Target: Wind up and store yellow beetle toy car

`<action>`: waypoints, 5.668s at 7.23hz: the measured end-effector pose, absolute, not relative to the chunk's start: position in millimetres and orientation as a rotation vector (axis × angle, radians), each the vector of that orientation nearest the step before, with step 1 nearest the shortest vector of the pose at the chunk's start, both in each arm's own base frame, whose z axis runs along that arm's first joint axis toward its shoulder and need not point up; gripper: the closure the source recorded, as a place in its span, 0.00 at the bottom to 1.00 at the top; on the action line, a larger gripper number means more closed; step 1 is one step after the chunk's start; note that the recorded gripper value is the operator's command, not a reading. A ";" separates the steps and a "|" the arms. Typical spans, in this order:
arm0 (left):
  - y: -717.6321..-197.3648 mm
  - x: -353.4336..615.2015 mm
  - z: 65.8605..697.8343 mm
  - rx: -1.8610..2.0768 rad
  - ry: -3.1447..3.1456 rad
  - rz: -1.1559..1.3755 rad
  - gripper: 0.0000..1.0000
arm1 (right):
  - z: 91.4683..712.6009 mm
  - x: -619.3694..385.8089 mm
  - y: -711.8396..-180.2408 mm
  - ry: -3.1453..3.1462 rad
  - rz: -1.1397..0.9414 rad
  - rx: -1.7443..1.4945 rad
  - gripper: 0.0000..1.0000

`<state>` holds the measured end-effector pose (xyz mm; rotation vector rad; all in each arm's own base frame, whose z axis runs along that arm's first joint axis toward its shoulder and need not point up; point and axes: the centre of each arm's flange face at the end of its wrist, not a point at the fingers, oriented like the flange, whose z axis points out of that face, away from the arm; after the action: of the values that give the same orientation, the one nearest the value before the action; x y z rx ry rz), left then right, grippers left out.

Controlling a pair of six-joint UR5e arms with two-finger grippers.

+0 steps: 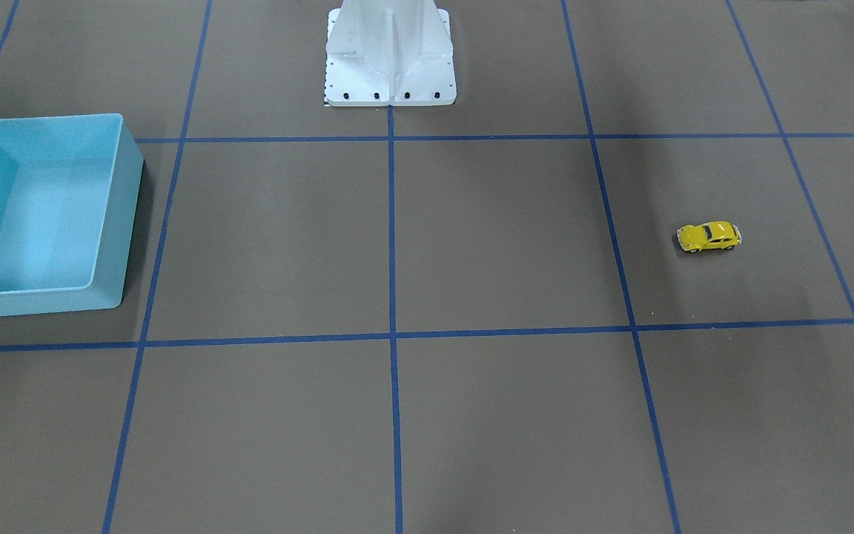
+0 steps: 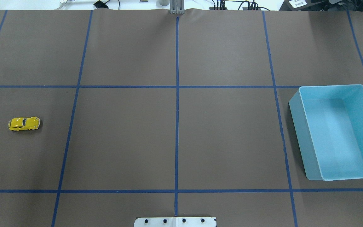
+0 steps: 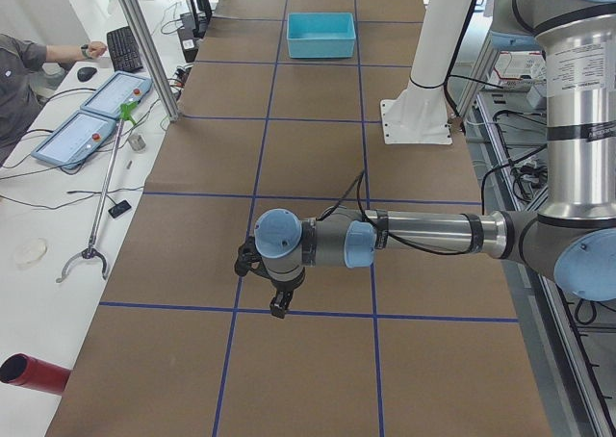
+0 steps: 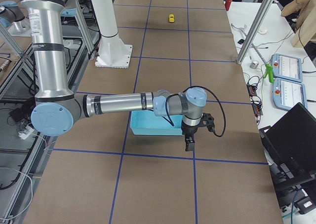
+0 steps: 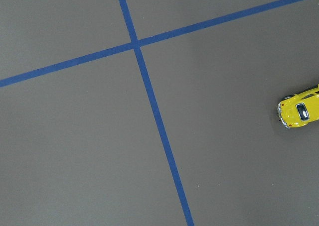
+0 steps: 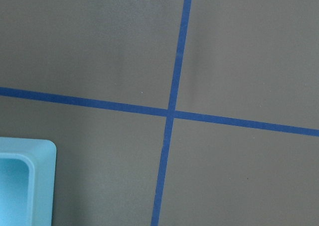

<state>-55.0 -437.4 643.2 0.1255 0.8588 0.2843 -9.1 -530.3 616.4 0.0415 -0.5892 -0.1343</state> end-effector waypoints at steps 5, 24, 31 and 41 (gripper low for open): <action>-439.8 -54.6 641.1 0.129 0.857 0.287 0.00 | 589.8 -17.3 -540.7 -0.664 -0.161 0.085 0.00; -459.2 203.4 439.4 0.574 0.666 1.314 0.00 | 608.8 17.3 -558.5 -0.820 0.011 0.057 0.00; -451.0 270.4 516.2 0.546 0.690 1.436 0.00 | 615.6 19.7 -550.1 -0.793 -0.014 0.130 0.00; -461.5 280.3 555.7 0.515 0.669 1.432 0.00 | 618.2 18.1 -543.3 -0.803 -0.027 0.158 0.00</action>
<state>280.3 -461.5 555.7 0.5147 0.6692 1.4325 18.1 -543.3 618.2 0.1584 -0.8032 -0.0271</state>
